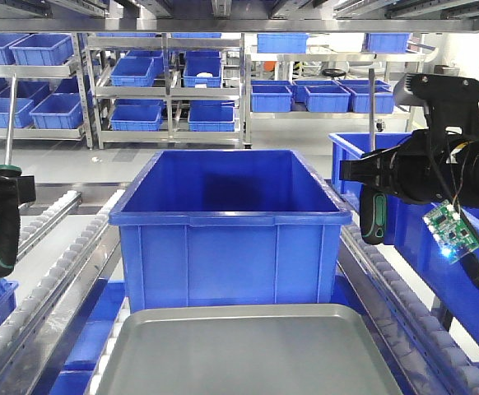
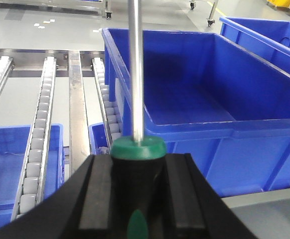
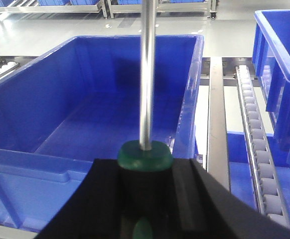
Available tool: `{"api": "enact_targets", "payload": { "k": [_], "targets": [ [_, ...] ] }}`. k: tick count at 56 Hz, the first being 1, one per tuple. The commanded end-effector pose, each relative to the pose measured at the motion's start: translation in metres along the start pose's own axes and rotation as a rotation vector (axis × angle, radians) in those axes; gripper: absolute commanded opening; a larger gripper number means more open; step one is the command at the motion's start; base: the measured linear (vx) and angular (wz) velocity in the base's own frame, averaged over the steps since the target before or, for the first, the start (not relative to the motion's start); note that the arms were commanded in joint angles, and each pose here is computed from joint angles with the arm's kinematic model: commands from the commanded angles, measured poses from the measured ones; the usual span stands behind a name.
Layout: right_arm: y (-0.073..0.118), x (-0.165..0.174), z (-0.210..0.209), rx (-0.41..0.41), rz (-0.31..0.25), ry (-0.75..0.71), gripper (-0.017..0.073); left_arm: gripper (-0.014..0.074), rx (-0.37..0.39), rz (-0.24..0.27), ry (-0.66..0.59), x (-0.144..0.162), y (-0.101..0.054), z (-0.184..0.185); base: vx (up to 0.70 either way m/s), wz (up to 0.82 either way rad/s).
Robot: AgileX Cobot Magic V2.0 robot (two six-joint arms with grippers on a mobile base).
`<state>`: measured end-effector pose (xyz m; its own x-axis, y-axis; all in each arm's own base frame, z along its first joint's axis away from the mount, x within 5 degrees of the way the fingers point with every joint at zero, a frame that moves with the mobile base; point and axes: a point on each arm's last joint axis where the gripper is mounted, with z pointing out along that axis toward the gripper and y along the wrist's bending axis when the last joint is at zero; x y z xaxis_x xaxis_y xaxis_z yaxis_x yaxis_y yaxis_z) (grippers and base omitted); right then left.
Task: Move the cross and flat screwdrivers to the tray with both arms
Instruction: 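Hold both screwdrivers while approaching the grey tray, then lower both screwdrivers onto the grey tray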
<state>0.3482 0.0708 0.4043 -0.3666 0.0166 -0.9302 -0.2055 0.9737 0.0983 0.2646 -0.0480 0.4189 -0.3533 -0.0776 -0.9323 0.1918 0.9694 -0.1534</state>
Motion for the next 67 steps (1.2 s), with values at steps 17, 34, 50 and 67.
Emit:
{"api": "enact_targets", "payload": {
  "k": [17, 34, 50, 67],
  "targets": [
    [0.002, -0.028, -0.023, 0.0, -0.009, -0.172, -0.0008, -0.0007, 0.011, -0.008, -0.159, -0.022, -0.004, -0.015, 0.0, 0.0],
    [0.002, -0.028, -0.023, 0.0, -0.009, -0.17, -0.0008, -0.0007, 0.01, -0.008, -0.171, -0.023, -0.004, -0.015, 0.0, 0.0],
    [0.004, -0.017, -0.021, -0.031, 0.043, -0.05, -0.0008, -0.0007, 0.042, -0.099, -0.139, -0.018, -0.005, 0.0, 0.0, 0.0],
    [0.024, 0.004, -0.019, -0.232, 0.116, 0.172, -0.0008, -0.0007, 0.197, -0.149, 0.118, 0.025, -0.047, 0.062, 0.0, 0.0]
  ]
}}
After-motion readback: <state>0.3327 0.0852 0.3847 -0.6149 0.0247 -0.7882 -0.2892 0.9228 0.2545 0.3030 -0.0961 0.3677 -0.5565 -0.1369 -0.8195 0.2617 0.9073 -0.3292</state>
